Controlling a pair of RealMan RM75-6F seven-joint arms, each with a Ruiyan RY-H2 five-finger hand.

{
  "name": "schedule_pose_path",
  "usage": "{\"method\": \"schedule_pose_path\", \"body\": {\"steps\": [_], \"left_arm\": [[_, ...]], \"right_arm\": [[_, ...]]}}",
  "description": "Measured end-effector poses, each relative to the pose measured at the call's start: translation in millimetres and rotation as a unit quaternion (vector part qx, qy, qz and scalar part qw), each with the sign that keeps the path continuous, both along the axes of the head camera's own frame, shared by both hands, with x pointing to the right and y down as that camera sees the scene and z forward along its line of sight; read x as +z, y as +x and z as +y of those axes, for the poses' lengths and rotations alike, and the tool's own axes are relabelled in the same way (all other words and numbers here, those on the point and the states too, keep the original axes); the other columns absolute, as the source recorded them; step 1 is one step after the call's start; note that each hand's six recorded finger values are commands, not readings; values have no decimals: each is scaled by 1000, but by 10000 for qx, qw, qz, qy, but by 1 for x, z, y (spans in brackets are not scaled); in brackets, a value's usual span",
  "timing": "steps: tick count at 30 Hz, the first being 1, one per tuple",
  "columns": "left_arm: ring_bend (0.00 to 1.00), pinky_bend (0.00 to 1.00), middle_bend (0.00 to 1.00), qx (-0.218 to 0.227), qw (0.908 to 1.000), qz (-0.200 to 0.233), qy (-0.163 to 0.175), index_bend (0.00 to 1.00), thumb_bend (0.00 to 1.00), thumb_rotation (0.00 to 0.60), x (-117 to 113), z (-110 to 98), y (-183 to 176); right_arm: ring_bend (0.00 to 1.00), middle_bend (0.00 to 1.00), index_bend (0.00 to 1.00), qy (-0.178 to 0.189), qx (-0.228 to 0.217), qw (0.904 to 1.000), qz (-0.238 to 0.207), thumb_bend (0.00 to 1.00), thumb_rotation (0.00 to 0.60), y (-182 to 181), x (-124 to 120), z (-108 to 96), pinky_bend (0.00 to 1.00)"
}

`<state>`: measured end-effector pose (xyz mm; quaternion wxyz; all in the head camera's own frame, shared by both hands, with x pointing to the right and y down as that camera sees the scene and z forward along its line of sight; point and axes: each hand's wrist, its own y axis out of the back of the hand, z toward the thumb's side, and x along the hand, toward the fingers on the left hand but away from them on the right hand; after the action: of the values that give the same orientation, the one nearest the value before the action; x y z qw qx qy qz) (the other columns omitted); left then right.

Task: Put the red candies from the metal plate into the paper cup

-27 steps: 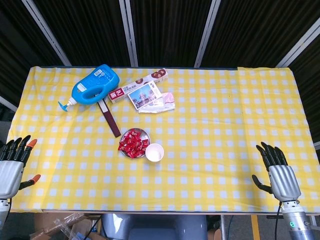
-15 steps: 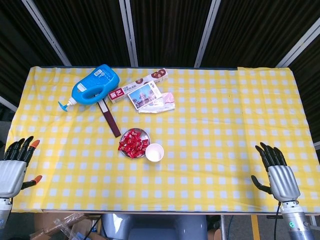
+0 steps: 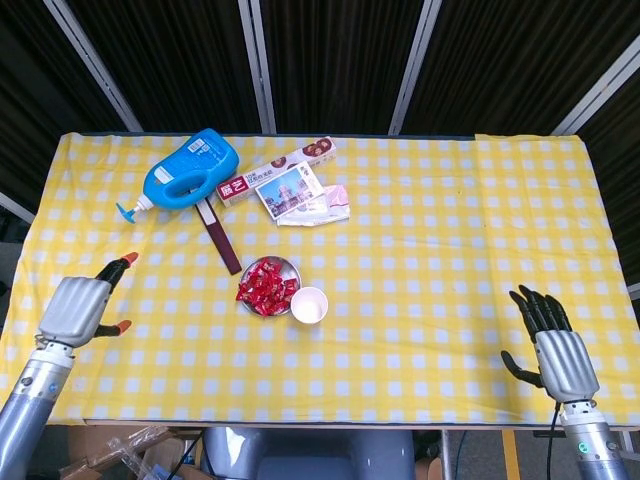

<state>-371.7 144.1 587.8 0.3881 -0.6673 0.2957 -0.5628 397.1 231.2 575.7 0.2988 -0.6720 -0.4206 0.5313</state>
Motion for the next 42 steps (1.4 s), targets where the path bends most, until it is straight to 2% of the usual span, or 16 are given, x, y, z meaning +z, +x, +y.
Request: {"method": "schedule_pose_path", "body": {"steps": [5, 8, 14, 20, 32, 42], "left_arm": [[913, 927, 167, 441, 9987, -147, -231, 106, 132, 600, 25, -23, 45], [913, 927, 146, 710, 9965, -216, -393, 106, 161, 600, 41, -29, 74], [913, 927, 142, 1096, 9911, -301, -699, 111, 204, 600, 73, -32, 124], [913, 927, 146, 1296, 9870, -356, -882, 135, 222, 600, 95, -37, 160], [913, 927, 163, 1592, 9813, -351, -1026, 178, 240, 600, 117, -39, 210], [913, 927, 233, 1703, 9777, -401, -1162, 260, 257, 600, 131, -32, 222]], "right_arm": [[0, 0, 0, -30, 53, 10000, -72, 388, 600, 1, -1, -2, 0], [0, 0, 0, -55, 79, 9999, -123, 388, 600, 1, -1, -2, 0], [0, 0, 0, -93, 108, 9997, -221, 388, 600, 1, -2, -3, 0], [0, 0, 0, -110, 131, 9994, -303, 387, 600, 1, -3, -4, 0], [0, 0, 0, -108, 147, 9991, -390, 387, 600, 0, -5, -5, 0], [0, 0, 0, -118, 156, 9989, -419, 388, 600, 0, -5, -5, 0]]}}
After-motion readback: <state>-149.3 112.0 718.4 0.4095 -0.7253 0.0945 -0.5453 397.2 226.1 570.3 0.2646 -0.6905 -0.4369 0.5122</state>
